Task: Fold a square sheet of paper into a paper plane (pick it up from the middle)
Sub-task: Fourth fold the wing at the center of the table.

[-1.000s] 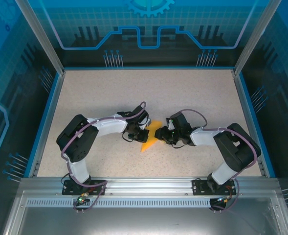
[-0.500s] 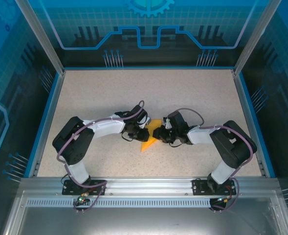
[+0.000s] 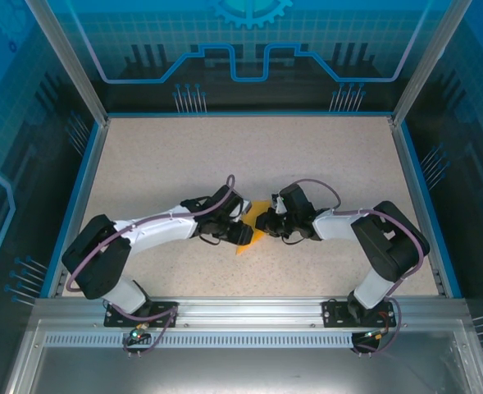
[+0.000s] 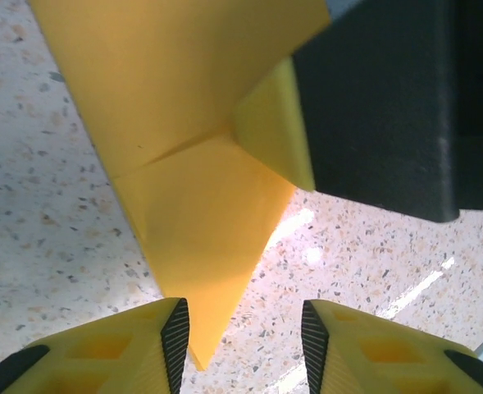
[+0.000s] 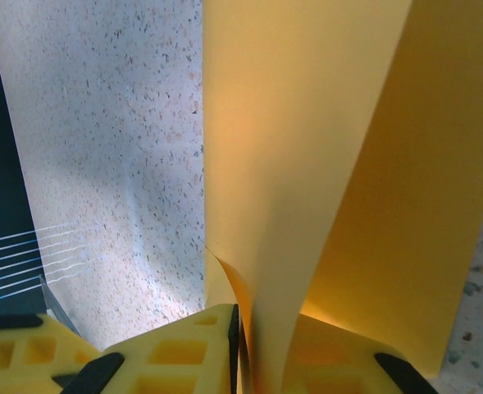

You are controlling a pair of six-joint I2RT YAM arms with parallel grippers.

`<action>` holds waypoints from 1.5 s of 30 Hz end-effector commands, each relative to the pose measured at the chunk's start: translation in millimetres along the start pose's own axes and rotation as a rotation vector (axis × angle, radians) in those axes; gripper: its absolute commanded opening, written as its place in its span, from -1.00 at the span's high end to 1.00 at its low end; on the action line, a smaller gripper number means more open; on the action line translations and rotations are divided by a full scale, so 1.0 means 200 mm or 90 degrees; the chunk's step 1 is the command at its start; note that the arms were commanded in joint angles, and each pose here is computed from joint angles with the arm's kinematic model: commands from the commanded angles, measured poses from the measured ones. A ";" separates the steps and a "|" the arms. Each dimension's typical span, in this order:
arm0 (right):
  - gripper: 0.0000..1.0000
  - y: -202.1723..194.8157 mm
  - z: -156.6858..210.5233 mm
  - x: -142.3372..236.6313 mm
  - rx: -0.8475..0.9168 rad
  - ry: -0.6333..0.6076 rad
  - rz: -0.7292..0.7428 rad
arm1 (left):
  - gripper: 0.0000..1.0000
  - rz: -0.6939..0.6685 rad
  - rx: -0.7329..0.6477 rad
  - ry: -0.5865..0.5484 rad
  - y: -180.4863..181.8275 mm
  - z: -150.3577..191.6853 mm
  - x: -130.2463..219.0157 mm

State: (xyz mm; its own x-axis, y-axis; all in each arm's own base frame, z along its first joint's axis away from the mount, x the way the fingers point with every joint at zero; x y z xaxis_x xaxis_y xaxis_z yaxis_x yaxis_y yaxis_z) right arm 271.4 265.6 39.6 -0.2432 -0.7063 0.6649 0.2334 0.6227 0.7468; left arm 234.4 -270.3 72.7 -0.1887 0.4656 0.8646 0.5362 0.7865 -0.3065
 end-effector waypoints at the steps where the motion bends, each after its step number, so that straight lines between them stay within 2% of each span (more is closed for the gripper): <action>1: 0.68 0.05 0.03 -0.01 0.009 0.019 -0.010 | 0.13 -0.046 0.003 -0.001 0.00 0.02 -0.04; 15: 0.68 0.07 0.03 0.00 -0.001 0.023 -0.014 | 0.13 -0.171 0.007 -0.024 0.03 0.07 -0.13; 21: 0.69 0.08 0.03 0.00 -0.003 0.022 -0.016 | 0.12 -0.177 0.003 -0.030 -0.01 0.09 -0.15; 28: 0.69 0.08 0.03 0.00 -0.002 0.024 -0.016 | 0.13 -0.235 -0.001 -0.023 0.04 0.11 -0.18; 45: 0.70 0.08 0.02 0.00 -0.003 0.024 -0.014 | 0.47 -0.274 -0.001 -0.035 0.07 0.11 -0.17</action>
State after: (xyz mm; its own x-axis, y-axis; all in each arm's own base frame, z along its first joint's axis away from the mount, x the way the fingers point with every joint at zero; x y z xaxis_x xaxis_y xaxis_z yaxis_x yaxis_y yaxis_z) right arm 272.6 270.2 45.6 -0.2304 -0.7207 0.6538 0.2390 0.6094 0.7560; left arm 231.1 -272.4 32.2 -0.4253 0.1603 0.8907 0.4186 0.9074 0.0367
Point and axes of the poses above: each hand's point on the last joint's axis, 136 mm out from that joint toward the fingers, its own x axis back along the fingers, its own y axis along the line the jaws close on, z = x × y, the point moved 1 cm from there along x, back along the fingers, and after that the axes turned 10 degrees about -x, right-handed, at the moved point
